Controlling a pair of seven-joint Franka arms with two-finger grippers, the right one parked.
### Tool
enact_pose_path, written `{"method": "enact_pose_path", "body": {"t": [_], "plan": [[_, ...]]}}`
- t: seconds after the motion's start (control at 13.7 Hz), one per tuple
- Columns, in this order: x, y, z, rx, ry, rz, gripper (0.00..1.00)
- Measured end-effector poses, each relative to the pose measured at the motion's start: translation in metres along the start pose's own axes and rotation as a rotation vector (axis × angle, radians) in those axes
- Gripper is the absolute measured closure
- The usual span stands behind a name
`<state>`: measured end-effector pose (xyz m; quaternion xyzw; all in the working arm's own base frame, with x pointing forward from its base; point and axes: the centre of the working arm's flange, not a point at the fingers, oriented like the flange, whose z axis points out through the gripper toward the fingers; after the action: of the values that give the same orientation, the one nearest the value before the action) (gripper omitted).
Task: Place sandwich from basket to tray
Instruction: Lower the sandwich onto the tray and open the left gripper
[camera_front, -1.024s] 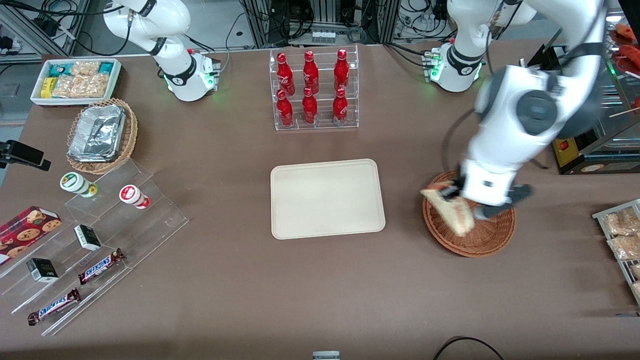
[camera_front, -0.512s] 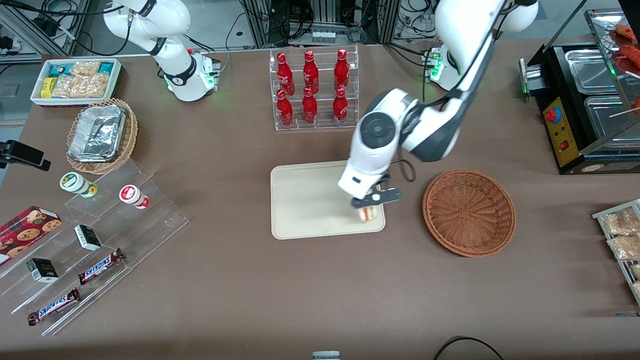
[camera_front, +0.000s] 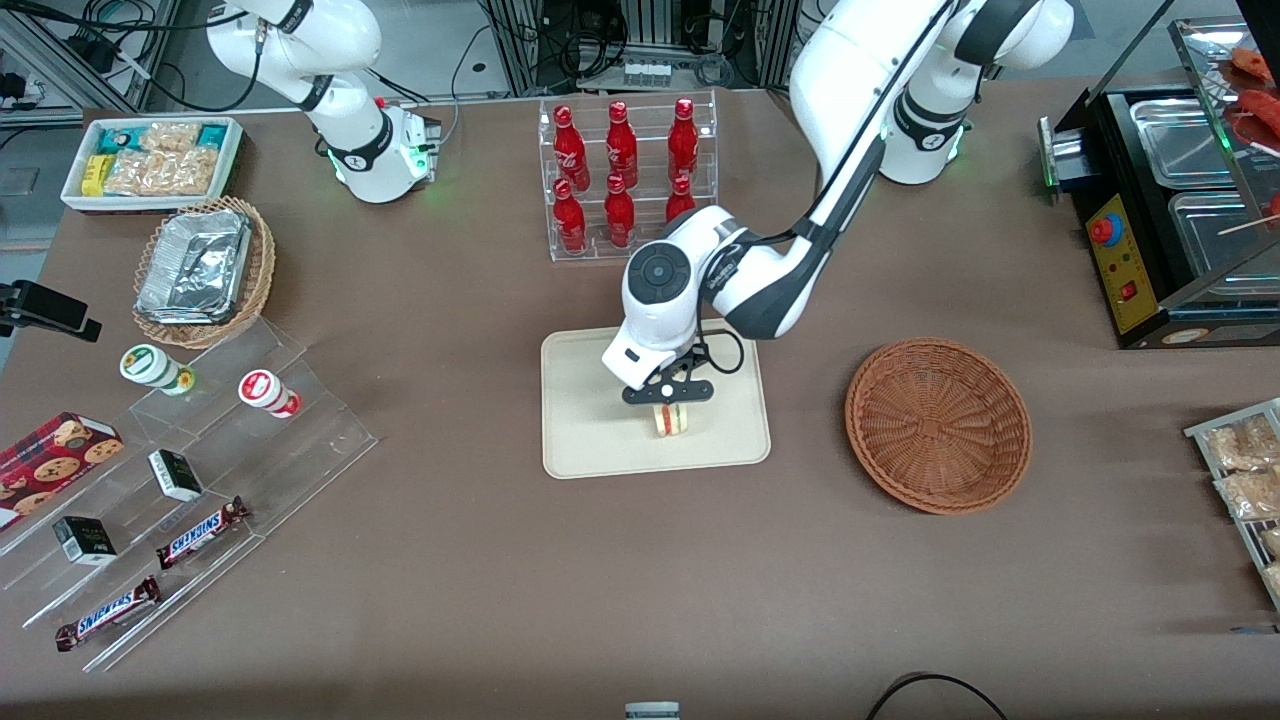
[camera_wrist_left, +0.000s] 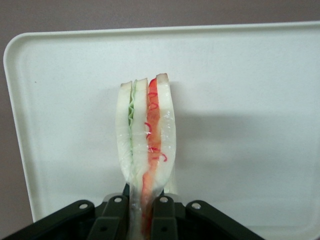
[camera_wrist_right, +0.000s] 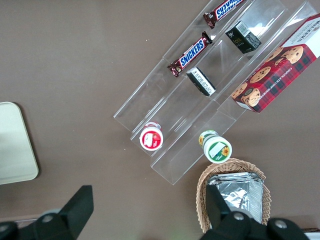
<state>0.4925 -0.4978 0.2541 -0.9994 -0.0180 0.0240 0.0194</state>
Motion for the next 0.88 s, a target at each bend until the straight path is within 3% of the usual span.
{"method": "enact_pose_path", "body": {"t": [0.15,0.37,0.59,0.88], "plan": [[-0.005,0.004,0.016,0.022,-0.005,0.017,0.84],[-0.007,0.006,0.022,0.024,-0.005,0.022,0.84],[-0.004,0.008,0.017,0.017,0.002,0.021,0.6],[0.007,0.002,-0.033,0.011,0.026,-0.008,0.18]]}}
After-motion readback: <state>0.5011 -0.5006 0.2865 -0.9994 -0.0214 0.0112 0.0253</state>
